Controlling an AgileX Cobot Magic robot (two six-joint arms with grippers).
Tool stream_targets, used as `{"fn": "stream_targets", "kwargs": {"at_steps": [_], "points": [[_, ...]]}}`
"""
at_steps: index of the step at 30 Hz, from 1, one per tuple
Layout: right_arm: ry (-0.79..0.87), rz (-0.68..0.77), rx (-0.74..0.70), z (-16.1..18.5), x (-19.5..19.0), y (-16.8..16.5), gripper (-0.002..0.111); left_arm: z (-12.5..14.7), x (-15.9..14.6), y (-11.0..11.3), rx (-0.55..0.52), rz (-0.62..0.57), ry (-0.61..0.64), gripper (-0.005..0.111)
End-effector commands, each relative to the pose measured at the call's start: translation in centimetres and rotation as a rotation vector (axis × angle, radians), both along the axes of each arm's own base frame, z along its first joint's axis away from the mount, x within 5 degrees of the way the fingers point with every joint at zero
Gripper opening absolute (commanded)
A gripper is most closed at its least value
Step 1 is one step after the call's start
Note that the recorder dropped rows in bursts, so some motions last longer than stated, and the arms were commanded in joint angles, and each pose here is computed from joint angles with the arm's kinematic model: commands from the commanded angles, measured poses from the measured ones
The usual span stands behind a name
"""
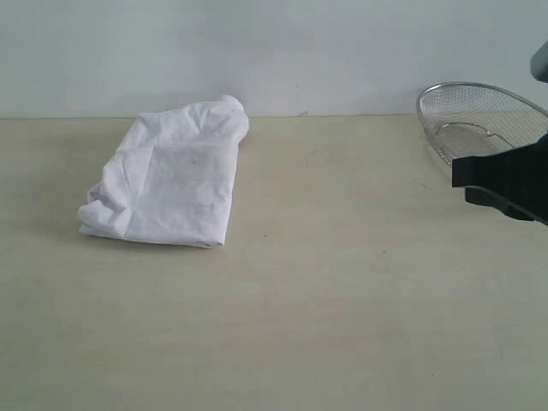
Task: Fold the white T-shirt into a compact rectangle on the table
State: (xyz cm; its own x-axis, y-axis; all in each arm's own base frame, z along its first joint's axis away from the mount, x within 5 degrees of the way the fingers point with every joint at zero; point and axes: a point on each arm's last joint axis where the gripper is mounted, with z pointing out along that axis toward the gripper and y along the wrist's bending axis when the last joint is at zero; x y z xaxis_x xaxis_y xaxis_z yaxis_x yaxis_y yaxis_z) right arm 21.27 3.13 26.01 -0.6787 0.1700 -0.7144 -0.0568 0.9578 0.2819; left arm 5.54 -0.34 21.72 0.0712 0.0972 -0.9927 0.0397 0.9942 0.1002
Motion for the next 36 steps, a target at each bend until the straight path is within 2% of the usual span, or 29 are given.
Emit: {"fn": "stream_targets", "kwargs": {"at_steps": [1,3,7,14,19,21,25,36], "points": [[-0.015,-0.004,-0.004,0.1,-0.1,-0.1,0.0,-0.7,0.1,0.1,0.008,0.011,0.007,0.005],[-0.015,-0.004,-0.004,0.1,-0.1,-0.1,0.0,-1.1,0.1,-0.1,0.065,-0.01,0.052,0.005],[-0.015,-0.004,-0.004,0.1,-0.1,-0.1,0.0,-1.3,0.1,-0.2,0.078,-0.019,0.069,0.005],[-0.015,-0.004,-0.004,0.1,-0.1,-0.1,0.0,-1.6,0.1,-0.3,-0.009,-0.031,0.113,0.005],[-0.015,-0.004,-0.004,0.1,-0.1,-0.1,0.0,-2.7,0.0,-0.1,-0.078,-0.011,0.234,0.005],[-0.015,-0.004,-0.004,0.1,-0.1,-0.1,0.0,-3.0,-0.1,-0.2,-0.057,-0.012,0.276,0.005],[-0.025,-0.01,-0.005,0.2,-0.1,-0.1,0.0,-3.0,-0.1,-0.2,-0.02,-0.015,0.274,0.005],[-0.028,-0.01,-0.009,0.2,0.0,-0.1,0.0,-3.0,-0.1,-0.1,-0.02,-0.014,0.27,0.005]]}}
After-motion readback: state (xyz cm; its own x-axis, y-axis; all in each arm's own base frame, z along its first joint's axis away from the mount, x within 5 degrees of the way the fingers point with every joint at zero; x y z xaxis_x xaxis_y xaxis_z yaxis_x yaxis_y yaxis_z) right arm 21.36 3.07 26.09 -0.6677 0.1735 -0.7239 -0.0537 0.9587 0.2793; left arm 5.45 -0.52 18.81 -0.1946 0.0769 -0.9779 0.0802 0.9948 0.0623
